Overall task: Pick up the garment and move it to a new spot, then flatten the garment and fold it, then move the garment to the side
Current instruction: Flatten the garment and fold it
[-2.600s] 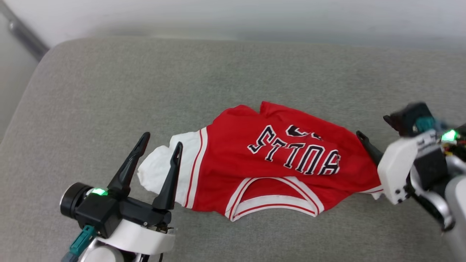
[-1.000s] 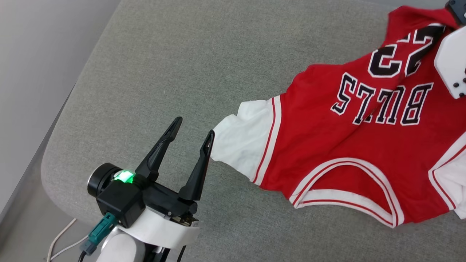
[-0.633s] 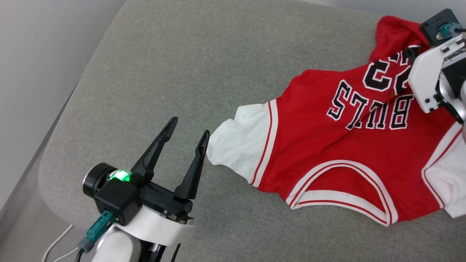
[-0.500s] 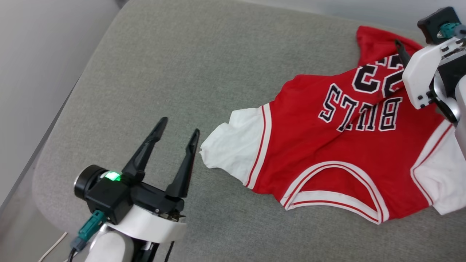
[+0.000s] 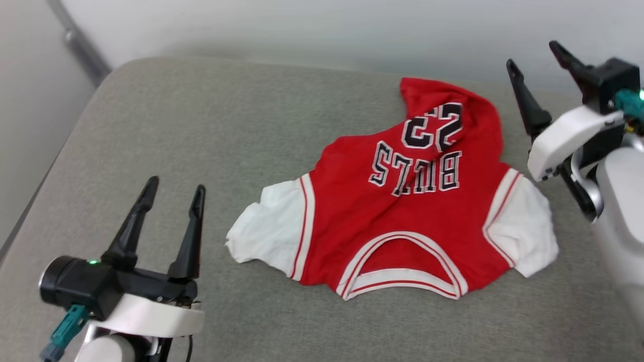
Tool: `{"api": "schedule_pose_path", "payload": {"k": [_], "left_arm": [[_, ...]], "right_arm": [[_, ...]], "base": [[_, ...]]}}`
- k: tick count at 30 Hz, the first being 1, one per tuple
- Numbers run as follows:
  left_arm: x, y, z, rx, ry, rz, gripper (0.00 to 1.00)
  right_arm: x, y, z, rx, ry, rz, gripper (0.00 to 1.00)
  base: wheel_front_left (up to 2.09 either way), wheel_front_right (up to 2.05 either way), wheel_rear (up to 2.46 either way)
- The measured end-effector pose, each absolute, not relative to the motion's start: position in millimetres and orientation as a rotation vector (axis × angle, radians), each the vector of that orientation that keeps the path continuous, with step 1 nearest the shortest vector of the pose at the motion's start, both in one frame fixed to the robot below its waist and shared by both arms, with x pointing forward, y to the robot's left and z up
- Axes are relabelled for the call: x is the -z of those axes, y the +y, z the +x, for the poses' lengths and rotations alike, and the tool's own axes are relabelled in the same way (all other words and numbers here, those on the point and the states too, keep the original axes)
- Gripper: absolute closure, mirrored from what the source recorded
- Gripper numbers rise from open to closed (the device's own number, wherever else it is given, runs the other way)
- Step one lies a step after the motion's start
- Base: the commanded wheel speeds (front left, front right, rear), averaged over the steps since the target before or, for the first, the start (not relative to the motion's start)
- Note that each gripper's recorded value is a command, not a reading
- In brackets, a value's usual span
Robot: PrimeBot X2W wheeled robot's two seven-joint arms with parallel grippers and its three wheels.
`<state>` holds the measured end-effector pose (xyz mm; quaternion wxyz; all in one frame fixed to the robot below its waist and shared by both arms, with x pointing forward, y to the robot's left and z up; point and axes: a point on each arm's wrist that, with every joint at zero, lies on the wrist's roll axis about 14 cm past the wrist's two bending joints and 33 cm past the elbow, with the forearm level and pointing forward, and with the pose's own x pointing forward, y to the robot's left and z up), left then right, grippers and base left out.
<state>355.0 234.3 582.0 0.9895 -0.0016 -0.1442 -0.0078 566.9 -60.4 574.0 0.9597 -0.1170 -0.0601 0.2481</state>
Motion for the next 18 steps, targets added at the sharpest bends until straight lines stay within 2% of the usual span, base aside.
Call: {"api": "schedule_pose_path", "payload": {"k": [5, 8, 13, 18], "left_arm": [[-585.7, 228.0, 356.9, 0.042, -0.306, -0.008, 0.00], [-581.4, 220.1, 359.8, 0.069, -0.296, -0.023, 0.00], [-555.6, 208.3, 360.7, 0.106, -0.217, -0.075, 0.00], [-521.3, 203.8, 359.5, 0.125, -0.086, -0.145, 0.00]], "right_arm": [[-597.3, -91.8, 533.3, -0.428, -0.224, -0.144, 0.00], [-600.1, -130.2, 500.9, -0.329, -0.274, -0.103, 0.00], [-571.3, -160.8, 445.3, -0.205, -0.251, -0.022, 0.00], [-554.8, -166.2, 416.4, -0.151, -0.205, 0.034, 0.00]], "base": [[0.00, 0.00, 0.00], [0.00, 0.00, 0.00], [0.00, 0.00, 0.00], [0.00, 0.00, 0.00]]}}
